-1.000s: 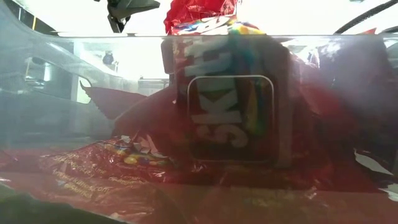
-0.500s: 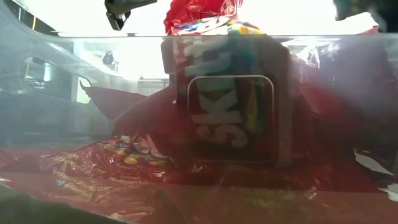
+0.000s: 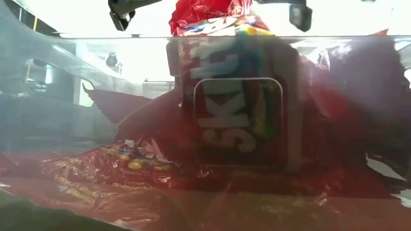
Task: Sort candy
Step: Put the white candy into the white bin
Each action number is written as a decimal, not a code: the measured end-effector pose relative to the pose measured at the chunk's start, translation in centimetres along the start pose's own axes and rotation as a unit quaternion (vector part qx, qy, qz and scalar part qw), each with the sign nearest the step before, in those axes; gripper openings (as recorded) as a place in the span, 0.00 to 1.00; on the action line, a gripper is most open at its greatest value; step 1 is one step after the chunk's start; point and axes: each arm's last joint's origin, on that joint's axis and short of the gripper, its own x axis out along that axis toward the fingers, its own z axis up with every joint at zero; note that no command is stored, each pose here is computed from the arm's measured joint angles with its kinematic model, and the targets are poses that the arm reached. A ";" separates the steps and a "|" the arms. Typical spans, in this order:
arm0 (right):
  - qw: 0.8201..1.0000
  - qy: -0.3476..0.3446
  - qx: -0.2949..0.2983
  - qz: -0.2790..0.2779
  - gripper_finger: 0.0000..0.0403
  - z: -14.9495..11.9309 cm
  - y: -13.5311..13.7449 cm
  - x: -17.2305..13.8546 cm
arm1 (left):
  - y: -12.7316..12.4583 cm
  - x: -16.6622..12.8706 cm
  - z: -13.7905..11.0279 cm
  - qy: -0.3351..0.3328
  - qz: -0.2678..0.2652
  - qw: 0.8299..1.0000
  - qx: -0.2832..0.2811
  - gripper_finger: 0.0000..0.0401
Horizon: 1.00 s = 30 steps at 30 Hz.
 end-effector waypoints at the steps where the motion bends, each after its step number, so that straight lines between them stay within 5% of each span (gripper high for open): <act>1: 1.000 -0.025 -0.011 0.006 0.00 0.9 -0.3 0.3 | 0.0 0.0 0.0 -0.001 0.000 1.000 0.000 0.53; 6: 0.990 -0.133 -0.050 0.026 0.00 5.1 -1.9 1.1 | 0.1 0.0 0.1 -0.007 0.005 1.000 -0.002 0.53; 19: 0.986 -0.141 -0.074 0.056 0.00 7.2 -3.8 1.6 | 0.0 0.0 0.5 -0.029 0.006 1.000 -0.007 0.53; 30: 0.982 -0.178 -0.048 -0.027 0.00 10.3 -8.9 2.3 | 0.0 0.0 0.5 -0.029 0.007 0.999 -0.014 0.53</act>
